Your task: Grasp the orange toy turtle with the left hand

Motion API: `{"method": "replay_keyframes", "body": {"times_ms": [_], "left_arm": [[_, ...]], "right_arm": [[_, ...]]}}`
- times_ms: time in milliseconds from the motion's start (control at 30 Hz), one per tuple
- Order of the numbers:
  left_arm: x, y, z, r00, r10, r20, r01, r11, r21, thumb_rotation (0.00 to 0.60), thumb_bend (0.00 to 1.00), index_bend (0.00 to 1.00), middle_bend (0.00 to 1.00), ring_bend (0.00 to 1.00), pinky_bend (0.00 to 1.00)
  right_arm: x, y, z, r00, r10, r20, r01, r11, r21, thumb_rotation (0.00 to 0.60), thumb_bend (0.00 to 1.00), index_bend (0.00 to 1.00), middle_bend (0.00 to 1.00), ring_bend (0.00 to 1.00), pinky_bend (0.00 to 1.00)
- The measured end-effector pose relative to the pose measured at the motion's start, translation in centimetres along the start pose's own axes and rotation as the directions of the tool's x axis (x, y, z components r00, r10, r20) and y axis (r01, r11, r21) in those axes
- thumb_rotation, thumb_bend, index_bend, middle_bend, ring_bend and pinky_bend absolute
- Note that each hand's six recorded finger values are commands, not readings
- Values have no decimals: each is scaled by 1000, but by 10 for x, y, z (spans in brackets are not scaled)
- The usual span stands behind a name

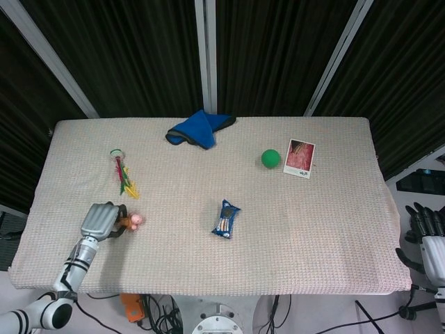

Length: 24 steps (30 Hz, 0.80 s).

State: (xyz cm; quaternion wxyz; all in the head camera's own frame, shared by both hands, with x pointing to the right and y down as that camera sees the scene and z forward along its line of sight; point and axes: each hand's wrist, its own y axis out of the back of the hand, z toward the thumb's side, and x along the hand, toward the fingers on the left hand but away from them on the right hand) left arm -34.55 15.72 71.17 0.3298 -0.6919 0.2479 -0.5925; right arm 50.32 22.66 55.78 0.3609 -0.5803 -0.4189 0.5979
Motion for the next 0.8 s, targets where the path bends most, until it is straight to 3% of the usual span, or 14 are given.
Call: {"method": "replay_keyframes", "body": {"times_ms": [67,267,433,600,800], "left_arm": [[-7,8,-3,1000,2,3,-2,1000,-8,600,193,93,4,0,160],[-23,29,-16,1000,6,-15,-6,1000,1,600,189,85,0,0,122],[-45,49,-27,995,90,-49,-90,996,15,600,189,85,0,0,108],[-96,64,-53,970,216,-110,-214,976,28,600,190,85,0,0,95],[-162,51,-85,948,265,-176,-265,964,29,600,190,85,0,0,81]], "right_arm": [[0,-1,1,1000,2,-2,-2,1000,-2,600,162,0,5,0,0],[3,1,5,1000,-7,-17,7,1000,-7,600,162,0,3,0,0],[9,6,6,999,-27,-23,26,1000,-18,600,162,0,0,0,0],[16,5,8,999,-26,-41,25,999,-22,600,162,0,0,0,0],[19,-3,15,998,-21,-64,20,999,-31,600,162,0,0,0,0]]}}
